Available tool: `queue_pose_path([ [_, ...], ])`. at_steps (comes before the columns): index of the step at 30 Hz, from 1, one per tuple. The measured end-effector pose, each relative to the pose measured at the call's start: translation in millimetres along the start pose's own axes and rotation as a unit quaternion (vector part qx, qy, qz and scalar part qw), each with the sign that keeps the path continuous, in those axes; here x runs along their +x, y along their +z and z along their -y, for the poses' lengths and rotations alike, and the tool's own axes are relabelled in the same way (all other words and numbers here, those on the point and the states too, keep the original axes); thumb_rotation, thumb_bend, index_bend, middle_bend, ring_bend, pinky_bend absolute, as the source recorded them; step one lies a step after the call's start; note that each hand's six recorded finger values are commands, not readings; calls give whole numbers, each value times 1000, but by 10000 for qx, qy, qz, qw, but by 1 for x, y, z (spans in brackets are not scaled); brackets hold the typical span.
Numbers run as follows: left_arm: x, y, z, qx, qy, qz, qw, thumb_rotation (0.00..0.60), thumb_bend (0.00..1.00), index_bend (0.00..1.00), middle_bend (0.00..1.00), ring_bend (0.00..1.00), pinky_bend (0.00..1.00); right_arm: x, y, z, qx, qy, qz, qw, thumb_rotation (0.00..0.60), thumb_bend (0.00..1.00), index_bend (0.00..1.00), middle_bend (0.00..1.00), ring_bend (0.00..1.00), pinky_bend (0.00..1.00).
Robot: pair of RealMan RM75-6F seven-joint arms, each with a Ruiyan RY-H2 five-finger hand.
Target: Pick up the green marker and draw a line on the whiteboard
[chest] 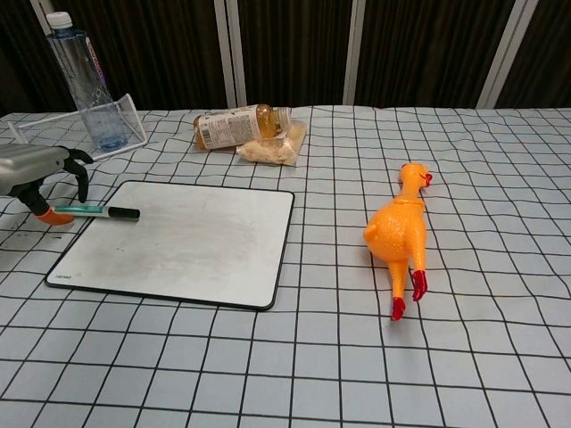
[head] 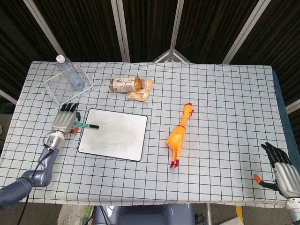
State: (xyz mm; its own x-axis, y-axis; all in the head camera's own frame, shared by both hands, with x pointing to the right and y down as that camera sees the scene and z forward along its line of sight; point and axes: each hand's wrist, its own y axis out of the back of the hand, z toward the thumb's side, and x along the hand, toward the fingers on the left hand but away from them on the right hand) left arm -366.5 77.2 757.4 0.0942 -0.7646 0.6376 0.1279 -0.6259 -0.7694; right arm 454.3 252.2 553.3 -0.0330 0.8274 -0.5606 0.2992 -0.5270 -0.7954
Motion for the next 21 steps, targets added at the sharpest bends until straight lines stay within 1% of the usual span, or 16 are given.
queue_pose_path([
  [15,4,12,5,-164,-33,65,9998,600,465,453,64,0,0,0,0,0,-3,-7,4,10000,600,265,0,0,0,0],
  [18,5,15,4,-193,-17,80,9998,600,470,465,67,0,0,0,0,0,0,-7,-1,10000,600,265,0,0,0,0],
  [21,6,18,3,-258,-7,95,9996,600,493,499,78,0,0,0,0,-1,9,-8,5,10000,600,265,0,0,0,0],
])
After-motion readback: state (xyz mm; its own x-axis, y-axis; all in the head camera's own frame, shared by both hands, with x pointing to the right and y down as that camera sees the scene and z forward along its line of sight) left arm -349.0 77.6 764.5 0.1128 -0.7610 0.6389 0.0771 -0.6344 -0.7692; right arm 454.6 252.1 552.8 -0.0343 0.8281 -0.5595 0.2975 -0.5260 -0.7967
